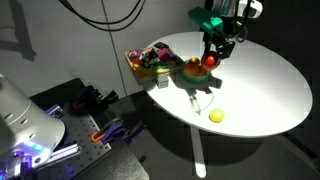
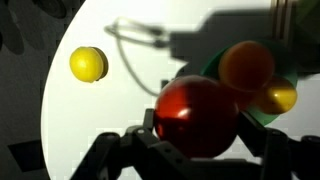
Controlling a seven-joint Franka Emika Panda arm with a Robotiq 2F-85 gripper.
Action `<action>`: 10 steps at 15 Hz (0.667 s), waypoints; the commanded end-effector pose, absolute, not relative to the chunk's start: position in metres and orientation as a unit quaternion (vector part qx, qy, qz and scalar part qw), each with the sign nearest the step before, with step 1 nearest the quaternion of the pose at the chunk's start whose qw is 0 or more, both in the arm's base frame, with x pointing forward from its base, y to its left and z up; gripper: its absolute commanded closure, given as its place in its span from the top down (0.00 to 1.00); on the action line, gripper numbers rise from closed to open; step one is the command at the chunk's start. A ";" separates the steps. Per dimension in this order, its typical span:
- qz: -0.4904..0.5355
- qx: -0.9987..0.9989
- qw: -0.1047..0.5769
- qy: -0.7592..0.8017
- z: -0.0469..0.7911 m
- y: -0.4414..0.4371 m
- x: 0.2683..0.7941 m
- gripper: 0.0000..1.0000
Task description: Pick up the red toy apple and put it in the tray
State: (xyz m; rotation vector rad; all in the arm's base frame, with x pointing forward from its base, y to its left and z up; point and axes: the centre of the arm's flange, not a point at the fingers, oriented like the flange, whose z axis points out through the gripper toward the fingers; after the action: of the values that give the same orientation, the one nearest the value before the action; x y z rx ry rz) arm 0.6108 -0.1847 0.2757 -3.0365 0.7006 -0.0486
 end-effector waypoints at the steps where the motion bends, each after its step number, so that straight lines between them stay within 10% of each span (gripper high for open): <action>1: -0.011 -0.979 0.005 0.205 0.293 -0.162 0.622 0.57; 10: -0.027 -0.990 0.010 0.139 0.315 -0.091 0.647 0.57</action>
State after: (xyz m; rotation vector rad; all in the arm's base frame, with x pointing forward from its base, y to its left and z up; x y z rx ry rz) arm 0.6397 -0.1075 0.2995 -3.0817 0.4719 -0.0898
